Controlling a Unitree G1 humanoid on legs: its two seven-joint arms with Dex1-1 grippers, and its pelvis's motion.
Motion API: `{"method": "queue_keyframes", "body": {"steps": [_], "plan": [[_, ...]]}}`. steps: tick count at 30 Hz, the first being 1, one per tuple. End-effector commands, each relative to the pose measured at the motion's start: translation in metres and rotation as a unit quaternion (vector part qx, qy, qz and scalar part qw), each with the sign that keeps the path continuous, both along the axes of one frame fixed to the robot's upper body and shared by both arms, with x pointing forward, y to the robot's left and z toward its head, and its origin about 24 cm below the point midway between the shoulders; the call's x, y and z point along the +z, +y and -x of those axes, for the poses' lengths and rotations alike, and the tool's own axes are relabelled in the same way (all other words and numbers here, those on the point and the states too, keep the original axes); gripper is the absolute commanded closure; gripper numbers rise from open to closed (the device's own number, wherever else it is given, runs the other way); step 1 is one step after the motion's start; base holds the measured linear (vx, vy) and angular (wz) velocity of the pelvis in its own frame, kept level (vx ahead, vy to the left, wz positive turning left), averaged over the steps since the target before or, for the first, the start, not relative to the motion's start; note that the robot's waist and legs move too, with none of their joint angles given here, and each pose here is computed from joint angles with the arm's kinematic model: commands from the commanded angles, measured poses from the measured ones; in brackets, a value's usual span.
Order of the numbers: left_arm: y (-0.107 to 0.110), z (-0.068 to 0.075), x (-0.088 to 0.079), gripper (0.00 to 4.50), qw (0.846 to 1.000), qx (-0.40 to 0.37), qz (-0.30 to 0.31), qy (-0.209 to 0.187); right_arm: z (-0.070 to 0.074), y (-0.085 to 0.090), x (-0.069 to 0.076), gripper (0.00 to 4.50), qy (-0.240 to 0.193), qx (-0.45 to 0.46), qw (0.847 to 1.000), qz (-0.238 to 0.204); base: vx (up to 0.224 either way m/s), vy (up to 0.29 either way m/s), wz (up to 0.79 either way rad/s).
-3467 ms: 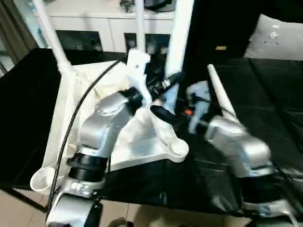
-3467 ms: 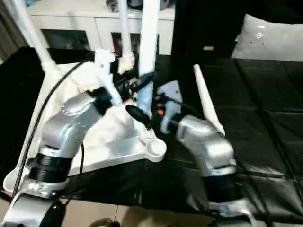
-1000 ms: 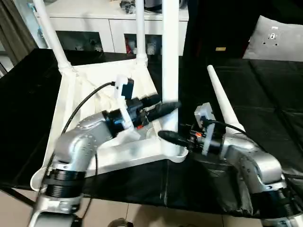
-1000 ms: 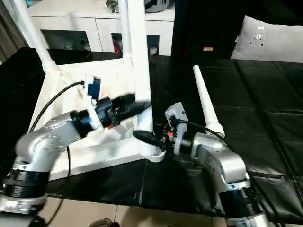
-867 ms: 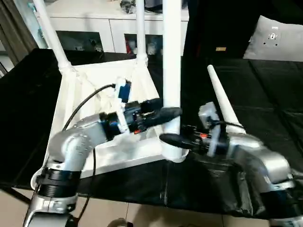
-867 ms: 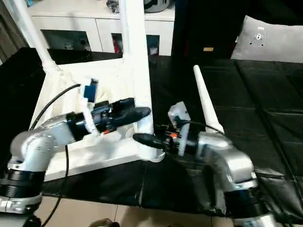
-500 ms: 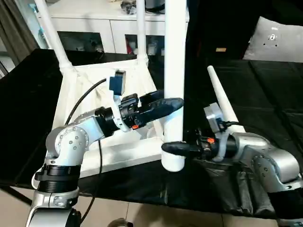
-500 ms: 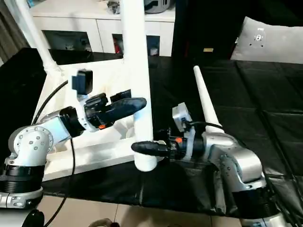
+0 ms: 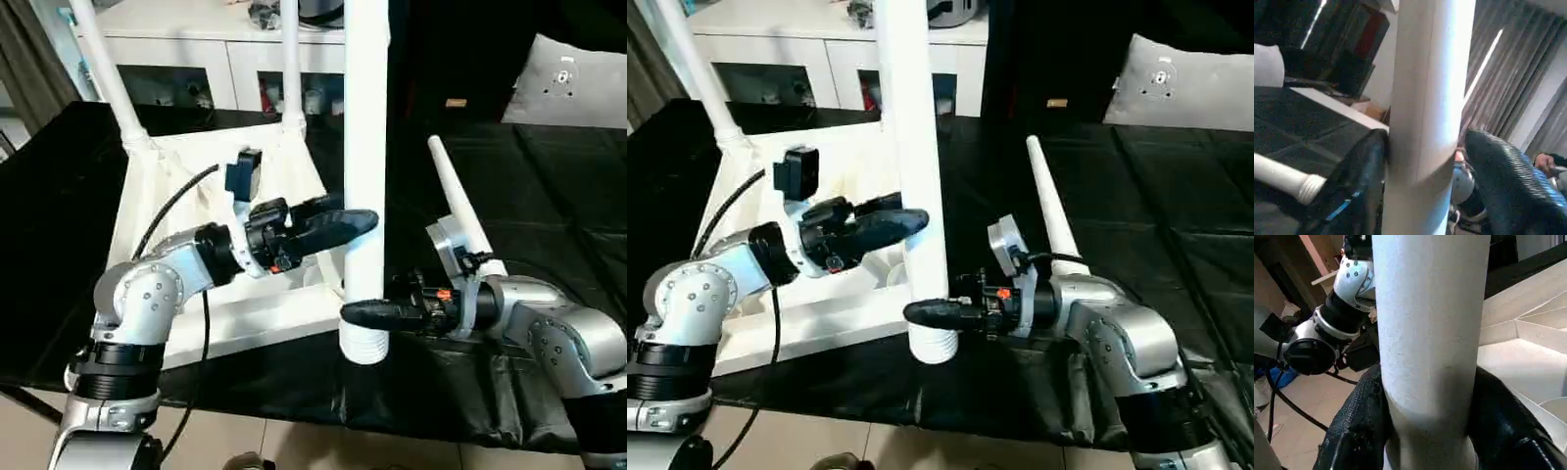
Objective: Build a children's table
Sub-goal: Pick table leg
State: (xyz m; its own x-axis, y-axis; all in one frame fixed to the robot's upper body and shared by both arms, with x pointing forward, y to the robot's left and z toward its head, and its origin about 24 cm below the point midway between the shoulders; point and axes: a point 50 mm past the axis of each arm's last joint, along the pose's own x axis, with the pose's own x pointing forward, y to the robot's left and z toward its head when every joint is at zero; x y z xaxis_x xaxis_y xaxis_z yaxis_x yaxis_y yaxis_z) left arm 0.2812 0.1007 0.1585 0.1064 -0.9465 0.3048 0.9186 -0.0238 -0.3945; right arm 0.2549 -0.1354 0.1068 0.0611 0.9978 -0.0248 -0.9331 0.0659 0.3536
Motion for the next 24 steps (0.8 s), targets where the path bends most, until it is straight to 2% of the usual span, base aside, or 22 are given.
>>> {"method": "queue_keyframes", "body": {"steps": [1,8,24], "plan": [[-0.0012,0.0023,-0.0017,2.0,1.0,-0.004,-0.022,-0.014,-0.0009,0.0039,0.0113,2.62,-0.02,0.018,1.0,-0.008,0.0,0.0,0.0],[-0.0021,0.0041,-0.0041,2.55,0.999,-0.009,-0.027,-0.016,-0.0007,0.0045,0.0107,2.62,-0.02,0.019,1.0,-0.005,0.0,0.0,0.0],[0.0002,0.001,-0.0025,2.67,1.0,0.005,-0.002,-0.002,-0.01,0.0027,0.0099,2.62,-0.03,-0.023,0.999,0.012,0.0,0.0,0.0]]}}
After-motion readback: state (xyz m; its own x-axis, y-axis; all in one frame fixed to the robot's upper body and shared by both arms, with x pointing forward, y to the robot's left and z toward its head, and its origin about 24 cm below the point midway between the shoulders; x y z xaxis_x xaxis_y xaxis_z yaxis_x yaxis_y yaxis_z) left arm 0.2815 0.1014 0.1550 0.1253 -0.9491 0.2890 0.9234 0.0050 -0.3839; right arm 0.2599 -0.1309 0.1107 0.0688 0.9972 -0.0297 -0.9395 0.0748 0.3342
